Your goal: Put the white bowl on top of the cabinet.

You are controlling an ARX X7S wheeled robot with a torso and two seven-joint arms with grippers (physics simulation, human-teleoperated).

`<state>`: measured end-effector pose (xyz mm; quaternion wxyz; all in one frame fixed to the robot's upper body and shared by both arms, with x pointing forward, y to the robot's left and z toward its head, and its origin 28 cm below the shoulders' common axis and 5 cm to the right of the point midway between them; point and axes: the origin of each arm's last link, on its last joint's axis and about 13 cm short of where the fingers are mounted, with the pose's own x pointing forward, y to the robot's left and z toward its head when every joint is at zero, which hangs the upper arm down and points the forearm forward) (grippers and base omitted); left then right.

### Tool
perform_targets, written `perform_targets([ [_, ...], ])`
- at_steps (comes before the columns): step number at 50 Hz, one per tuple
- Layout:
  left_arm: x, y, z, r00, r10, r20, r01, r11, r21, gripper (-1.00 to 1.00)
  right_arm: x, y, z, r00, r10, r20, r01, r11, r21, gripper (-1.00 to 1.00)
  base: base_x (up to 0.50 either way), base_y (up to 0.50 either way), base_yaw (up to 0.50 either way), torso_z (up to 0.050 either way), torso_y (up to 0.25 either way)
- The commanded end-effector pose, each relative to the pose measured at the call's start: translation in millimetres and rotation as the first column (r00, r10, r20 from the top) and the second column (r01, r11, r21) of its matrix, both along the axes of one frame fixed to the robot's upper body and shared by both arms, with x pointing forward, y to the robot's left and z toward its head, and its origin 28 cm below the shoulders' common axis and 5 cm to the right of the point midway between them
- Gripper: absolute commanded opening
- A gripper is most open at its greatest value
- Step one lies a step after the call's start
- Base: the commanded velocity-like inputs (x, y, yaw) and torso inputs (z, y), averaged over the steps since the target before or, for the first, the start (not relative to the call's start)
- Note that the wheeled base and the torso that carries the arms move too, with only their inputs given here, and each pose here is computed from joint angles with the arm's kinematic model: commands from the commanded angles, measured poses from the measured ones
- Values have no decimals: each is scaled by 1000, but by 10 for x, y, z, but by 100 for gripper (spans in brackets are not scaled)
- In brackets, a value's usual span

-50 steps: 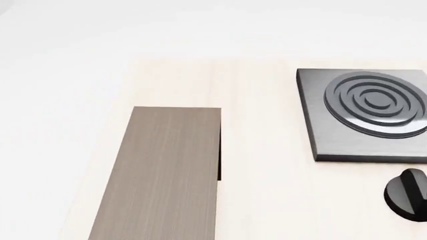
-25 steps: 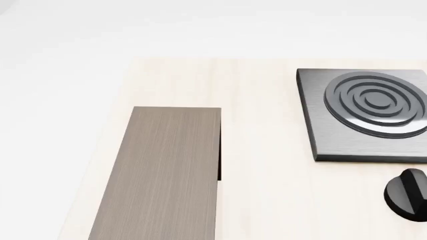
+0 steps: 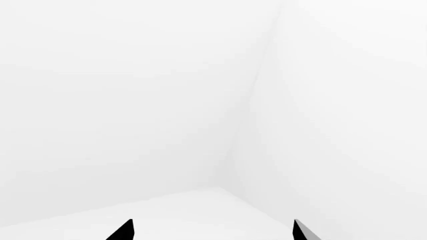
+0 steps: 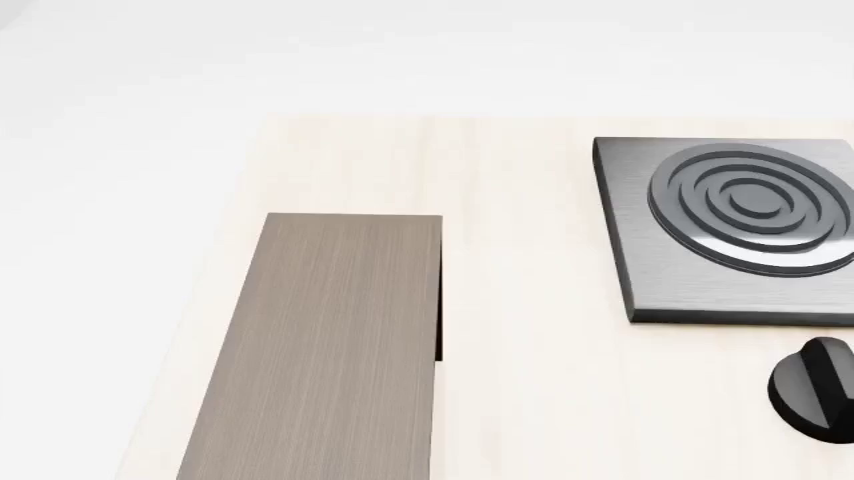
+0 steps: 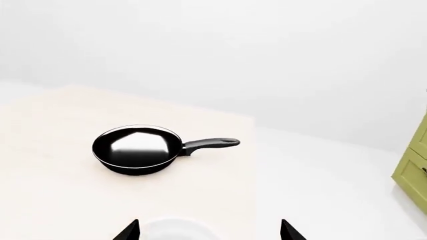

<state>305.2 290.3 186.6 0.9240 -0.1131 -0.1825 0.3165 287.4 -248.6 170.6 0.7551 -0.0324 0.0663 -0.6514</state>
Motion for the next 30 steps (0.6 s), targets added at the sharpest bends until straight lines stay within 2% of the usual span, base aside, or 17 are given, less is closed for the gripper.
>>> perform_targets([
  [1, 1, -3, -2, 1000, -1, -1, 1, 1000, 0, 100, 31, 11, -49, 999, 45, -8, -44, 997, 68, 100, 0, 0, 0, 0, 0],
  [13, -4, 3, -1, 1000, 2, -3, -2, 1000, 0, 100, 41, -20, -74, 999, 42, -5, -42, 995, 88, 100, 0, 0, 0, 0, 0],
  [14, -1, 0, -10, 1000, 3, -6, -3, 1000, 2, 100, 37, -38, -74, 999, 42, 14, -43, 991, 128, 100, 0, 0, 0, 0, 0],
  [18, -8, -15, -11, 1000, -1, -7, 1, 1000, 6, 100, 22, -91, -89, 997, 55, 61, -64, 983, 170, 100, 0, 0, 0, 0, 0],
  [30, 1, -9, -16, 1000, 0, -10, 0, 1000, 5, 100, 56, -208, -98, 991, 71, 117, -91, 981, 173, 100, 0, 0, 0, 0, 0],
])
